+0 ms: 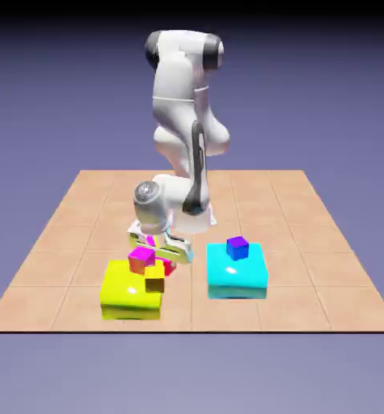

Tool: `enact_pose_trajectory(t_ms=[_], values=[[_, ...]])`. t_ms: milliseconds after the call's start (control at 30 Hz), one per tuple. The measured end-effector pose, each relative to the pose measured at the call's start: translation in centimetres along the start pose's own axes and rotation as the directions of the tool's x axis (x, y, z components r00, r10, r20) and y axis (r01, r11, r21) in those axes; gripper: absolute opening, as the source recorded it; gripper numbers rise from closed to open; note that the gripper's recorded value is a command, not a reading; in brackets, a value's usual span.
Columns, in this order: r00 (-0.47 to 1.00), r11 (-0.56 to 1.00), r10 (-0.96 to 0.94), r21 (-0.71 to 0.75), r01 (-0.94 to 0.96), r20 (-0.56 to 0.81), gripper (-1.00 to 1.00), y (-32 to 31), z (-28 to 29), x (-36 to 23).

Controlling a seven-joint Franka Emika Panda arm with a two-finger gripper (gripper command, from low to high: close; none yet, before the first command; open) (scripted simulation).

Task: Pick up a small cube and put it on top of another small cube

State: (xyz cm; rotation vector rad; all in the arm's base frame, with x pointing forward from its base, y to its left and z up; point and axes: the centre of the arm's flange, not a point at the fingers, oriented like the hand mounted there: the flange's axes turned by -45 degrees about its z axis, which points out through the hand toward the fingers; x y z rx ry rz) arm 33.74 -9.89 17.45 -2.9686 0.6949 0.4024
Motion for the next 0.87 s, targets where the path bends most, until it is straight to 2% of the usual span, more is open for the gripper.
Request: enact_pose_trajectory(t_ms=[133, 200, 367, 533, 600, 733, 767, 867], values=[[1.000, 1.000, 0.023, 0.009, -0.023, 0.001, -1.00, 0.0, -2.6, -0.1], [0.994, 0.994, -0.105, -0.015, 0.105, 0.005, -1.00, -6.3, -4.3, -1.3], [0.977, 0.977, -0.211, -0.037, 0.212, 0.012, -1.00, -14.2, -8.9, -4.5], [0.941, 0.937, -0.337, -0.095, 0.337, 0.018, -1.00, -21.9, -12.9, -10.9], [0.940, 0.935, -0.341, -0.097, 0.341, 0.018, -1.00, -22.2, -13.0, -11.1], [0.940, 0.935, -0.340, -0.097, 0.340, 0.018, -1.00, -21.8, -7.4, -10.5], [0.940, 0.935, -0.340, -0.097, 0.340, 0.017, 1.00, -21.6, -6.1, -10.5], [0.940, 0.935, -0.340, -0.099, 0.340, 0.017, 1.00, -21.8, -7.5, -10.5]])
